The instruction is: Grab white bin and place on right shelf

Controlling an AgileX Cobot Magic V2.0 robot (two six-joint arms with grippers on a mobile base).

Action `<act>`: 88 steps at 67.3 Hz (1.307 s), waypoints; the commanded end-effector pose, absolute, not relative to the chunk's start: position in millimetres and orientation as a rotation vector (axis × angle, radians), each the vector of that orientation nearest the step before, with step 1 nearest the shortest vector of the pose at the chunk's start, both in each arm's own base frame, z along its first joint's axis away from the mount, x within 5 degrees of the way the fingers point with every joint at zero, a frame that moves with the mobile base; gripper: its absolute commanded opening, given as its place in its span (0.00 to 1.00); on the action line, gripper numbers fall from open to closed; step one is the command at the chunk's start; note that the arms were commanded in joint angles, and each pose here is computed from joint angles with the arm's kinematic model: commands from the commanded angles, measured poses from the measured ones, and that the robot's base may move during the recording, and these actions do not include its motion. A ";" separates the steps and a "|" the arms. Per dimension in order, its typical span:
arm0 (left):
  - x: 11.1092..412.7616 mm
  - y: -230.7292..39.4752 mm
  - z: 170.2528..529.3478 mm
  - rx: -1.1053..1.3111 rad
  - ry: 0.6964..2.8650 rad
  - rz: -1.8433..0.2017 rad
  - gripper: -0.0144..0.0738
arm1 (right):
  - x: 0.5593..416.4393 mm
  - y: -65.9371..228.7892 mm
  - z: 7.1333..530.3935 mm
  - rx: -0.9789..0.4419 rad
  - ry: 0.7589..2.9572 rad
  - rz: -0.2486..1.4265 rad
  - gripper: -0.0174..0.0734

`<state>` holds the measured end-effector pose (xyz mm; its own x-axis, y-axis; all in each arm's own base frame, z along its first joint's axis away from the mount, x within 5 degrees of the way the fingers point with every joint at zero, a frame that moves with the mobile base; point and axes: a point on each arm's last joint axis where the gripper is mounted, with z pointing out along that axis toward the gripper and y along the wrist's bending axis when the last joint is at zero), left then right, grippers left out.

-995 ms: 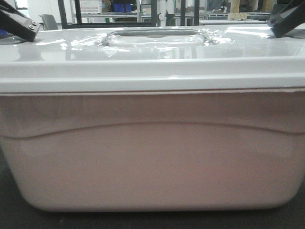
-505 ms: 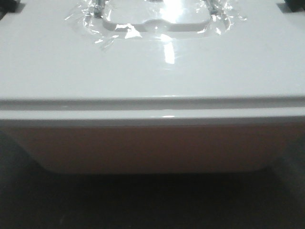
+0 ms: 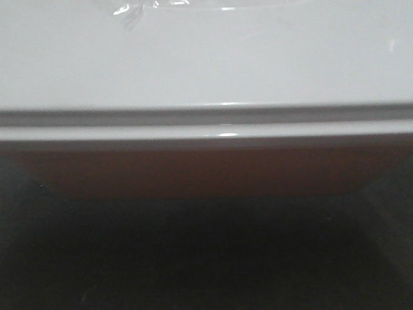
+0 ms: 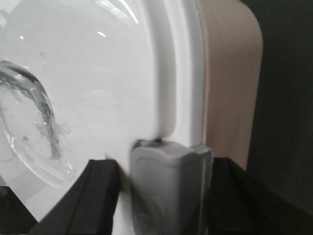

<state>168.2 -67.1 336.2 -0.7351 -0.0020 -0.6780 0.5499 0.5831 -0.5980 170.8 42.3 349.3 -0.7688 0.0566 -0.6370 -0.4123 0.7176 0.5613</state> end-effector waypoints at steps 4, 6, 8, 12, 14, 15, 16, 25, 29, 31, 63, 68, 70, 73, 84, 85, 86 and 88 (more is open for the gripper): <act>141.5 -77.8 367.4 0.530 2.003 -1.285 0.40 | 144.6 57.0 373.9 -0.400 2.169 1.134 0.57; 138.6 -78.0 369.0 0.537 1.994 -1.279 0.40 | 142.7 57.2 375.0 -0.402 2.161 1.127 0.57; 136.0 -78.1 370.4 0.543 1.985 -1.273 0.40 | 140.8 57.5 376.2 -0.405 2.154 1.120 0.57; 130.5 -78.2 373.4 0.554 1.967 -1.259 0.40 | 136.5 58.1 378.5 -0.413 2.139 1.108 0.57; 128.5 -78.2 374.5 0.556 1.959 -1.253 0.40 | 135.2 58.3 379.2 -0.416 2.135 1.105 0.57; 127.3 -78.3 375.1 0.559 1.956 -1.250 0.40 | 134.5 58.5 379.5 -0.417 2.133 1.104 0.57; 126.2 -78.3 375.7 0.560 1.951 -1.246 0.40 | 133.6 58.6 380.0 -0.419 2.131 1.102 0.57; 120.8 -77.3 380.7 0.542 1.913 -1.198 0.40 | 125.7 60.1 384.0 -0.434 2.103 1.089 0.57; 119.0 -76.5 382.9 0.526 1.894 -1.172 0.40 | 122.1 61.0 386.5 -0.438 2.083 1.091 0.57; 119.1 -76.3 383.3 0.521 1.890 -1.166 0.40 | 120.7 61.3 387.3 -0.439 2.077 1.089 0.57; 121.1 -74.9 382.6 0.505 1.894 -1.132 0.40 | 113.7 63.7 391.7 -0.453 2.042 1.109 0.57; 122.9 -73.9 382.5 0.490 1.893 -1.111 0.40 | 113.5 63.7 391.7 -0.455 2.043 1.111 0.57; 123.6 -73.5 382.5 0.484 1.892 -1.103 0.40 | 113.3 63.9 391.7 -0.456 2.043 1.113 0.57; 124.1 -73.2 382.6 0.478 1.890 -1.098 0.40 | 113.3 63.9 391.8 -0.456 2.042 1.114 0.57; 123.8 -73.4 382.7 0.481 1.890 -1.103 0.40 | 113.4 63.9 391.9 -0.455 2.041 1.115 0.57; 123.8 -73.4 382.7 0.481 1.890 -1.103 0.40 | 113.4 63.9 391.9 -0.455 2.041 1.115 0.57; 123.8 -73.4 382.7 0.481 1.890 -1.103 0.40 | 113.5 63.9 392.0 -0.454 2.041 1.114 0.57; 123.8 -73.4 382.7 0.481 1.890 -1.103 0.40 | 113.5 63.8 392.0 -0.453 2.040 1.114 0.57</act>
